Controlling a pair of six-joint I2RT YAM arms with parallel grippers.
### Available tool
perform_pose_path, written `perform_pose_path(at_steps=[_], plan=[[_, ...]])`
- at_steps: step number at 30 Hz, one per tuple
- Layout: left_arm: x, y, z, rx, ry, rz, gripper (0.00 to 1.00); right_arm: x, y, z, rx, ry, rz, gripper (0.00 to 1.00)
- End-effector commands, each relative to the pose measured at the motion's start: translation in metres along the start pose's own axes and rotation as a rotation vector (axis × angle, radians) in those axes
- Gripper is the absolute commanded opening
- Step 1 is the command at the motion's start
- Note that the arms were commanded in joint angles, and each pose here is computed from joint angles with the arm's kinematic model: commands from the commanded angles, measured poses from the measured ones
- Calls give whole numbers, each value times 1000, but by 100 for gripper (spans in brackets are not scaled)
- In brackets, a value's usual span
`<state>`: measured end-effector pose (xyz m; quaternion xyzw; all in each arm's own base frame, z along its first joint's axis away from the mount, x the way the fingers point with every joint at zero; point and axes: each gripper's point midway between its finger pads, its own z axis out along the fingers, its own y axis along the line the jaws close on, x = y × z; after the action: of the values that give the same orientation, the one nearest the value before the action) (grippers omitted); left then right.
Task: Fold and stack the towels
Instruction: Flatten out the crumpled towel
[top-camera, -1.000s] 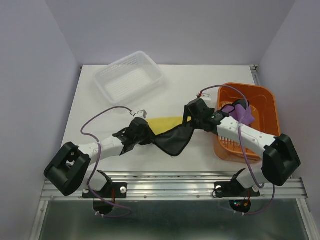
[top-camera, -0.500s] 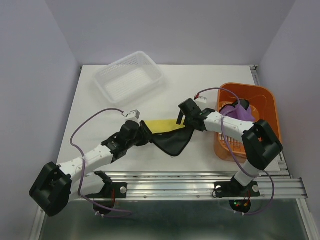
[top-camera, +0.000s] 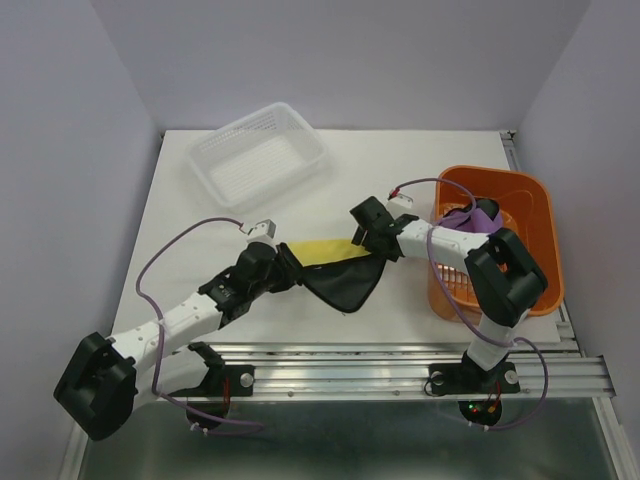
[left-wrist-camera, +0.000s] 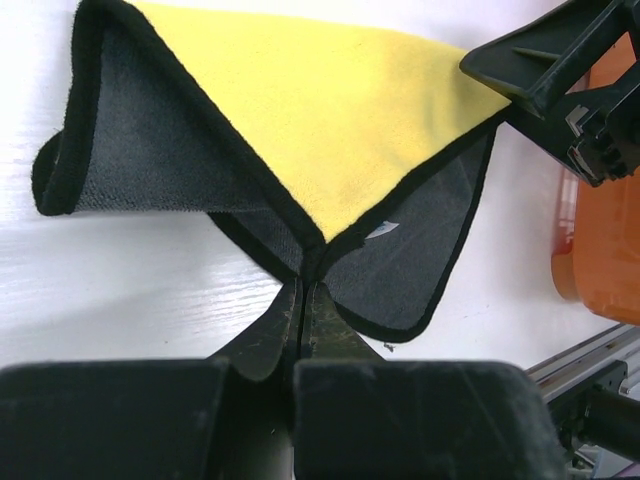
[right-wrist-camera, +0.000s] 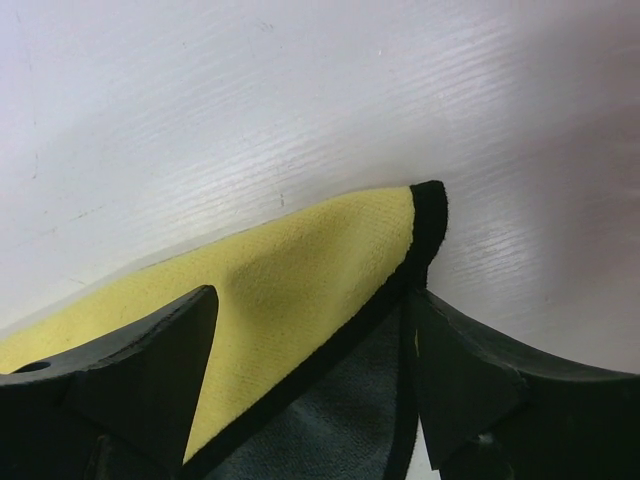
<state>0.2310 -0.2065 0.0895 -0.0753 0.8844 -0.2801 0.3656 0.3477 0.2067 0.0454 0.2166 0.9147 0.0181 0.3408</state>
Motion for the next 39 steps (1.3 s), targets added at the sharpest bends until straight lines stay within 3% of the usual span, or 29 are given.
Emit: perform_pose_path(at_steps=[1,5,12,15,16,20,24,27,32,39], plan=[[-6,-3,-5,10,-32,-5,0,-29,3,-1,-9,-95,91,77],[-9,-6,-7,16,-38,-4,0,-35,-4,3,-4,-109,102,70],[-14,-8,-9,13,-52,-5,0,-52,-7,8,-3,-147,99,41],[-21,-12,-12,25,-74,-2,0,-55,-2,8,-41,-150,81,17],[-23,-14,-13,28,-81,-1,0,-58,2,6,-66,-160,75,1],[-49,-34,-25,68,-144,19,0,-69,15,-22,-173,-156,42,1],[-91,-70,-59,174,-263,14,0,-91,17,-78,-289,-177,39,1],[-113,-92,-95,281,-344,9,0,-97,28,-137,-502,-163,12,1],[-118,-136,-160,554,-372,70,0,-100,35,-250,-882,-128,13,1],[-102,-172,-226,864,-335,117,0,-84,23,-326,-1120,-38,8,1]])
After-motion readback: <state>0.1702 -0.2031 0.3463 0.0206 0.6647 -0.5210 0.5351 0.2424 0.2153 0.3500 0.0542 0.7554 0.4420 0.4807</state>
